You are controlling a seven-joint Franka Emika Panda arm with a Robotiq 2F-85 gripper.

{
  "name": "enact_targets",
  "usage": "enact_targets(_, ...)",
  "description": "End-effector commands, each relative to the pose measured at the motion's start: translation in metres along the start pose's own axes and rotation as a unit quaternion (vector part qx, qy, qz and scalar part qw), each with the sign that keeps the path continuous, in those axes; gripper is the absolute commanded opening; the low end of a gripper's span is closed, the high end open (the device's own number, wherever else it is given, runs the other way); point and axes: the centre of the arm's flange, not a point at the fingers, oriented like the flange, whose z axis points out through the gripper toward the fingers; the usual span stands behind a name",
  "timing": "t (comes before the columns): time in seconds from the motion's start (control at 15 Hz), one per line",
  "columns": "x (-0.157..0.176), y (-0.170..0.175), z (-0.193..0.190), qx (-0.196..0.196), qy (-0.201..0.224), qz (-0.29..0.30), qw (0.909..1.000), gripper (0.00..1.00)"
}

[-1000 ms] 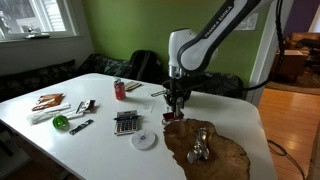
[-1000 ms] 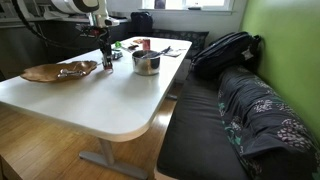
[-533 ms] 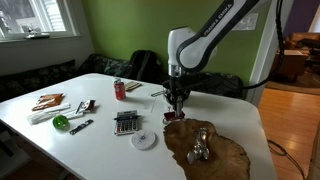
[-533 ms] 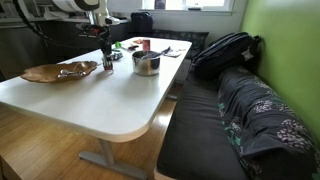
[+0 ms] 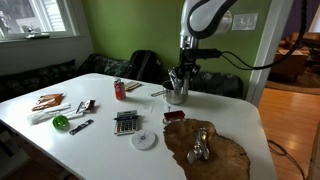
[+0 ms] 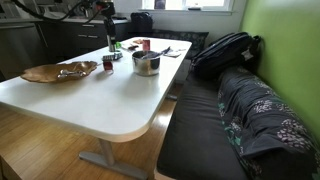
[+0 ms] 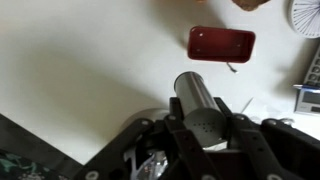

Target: Pick up the silver cylindrical object and put it on the table

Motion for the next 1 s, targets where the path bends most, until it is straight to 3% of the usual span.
enact_targets(0.0,-0.016,0.088,0.002,-0.027,-0.026,0.093,0.9950,0.11)
enact_targets(0.13,-0.023,0.140,0.014,-0.039,-0.026,0.149,0.9877,0.11)
enact_targets(0.2,-0.030,0.149,0.019,-0.036,-0.033,0.178,0.9828,0.11)
enact_targets(0.27,-0.005,0.124,0.016,-0.039,-0.031,0.132,0.9901,0.36)
enact_targets(0.4,-0.013,0.150,0.024,-0.045,-0.038,0.160,0.9855,0.36)
enact_targets(0.53,-0.017,0.149,0.024,-0.045,-0.038,0.166,0.9843,0.36)
enact_targets(0.6,-0.018,0.147,0.023,-0.044,-0.038,0.167,0.9843,0.11)
enact_targets(0.67,0.005,0.157,0.025,-0.051,0.011,0.192,0.9801,0.11)
enact_targets(0.93,0.072,0.165,0.023,-0.017,0.069,0.234,0.9697,0.11)
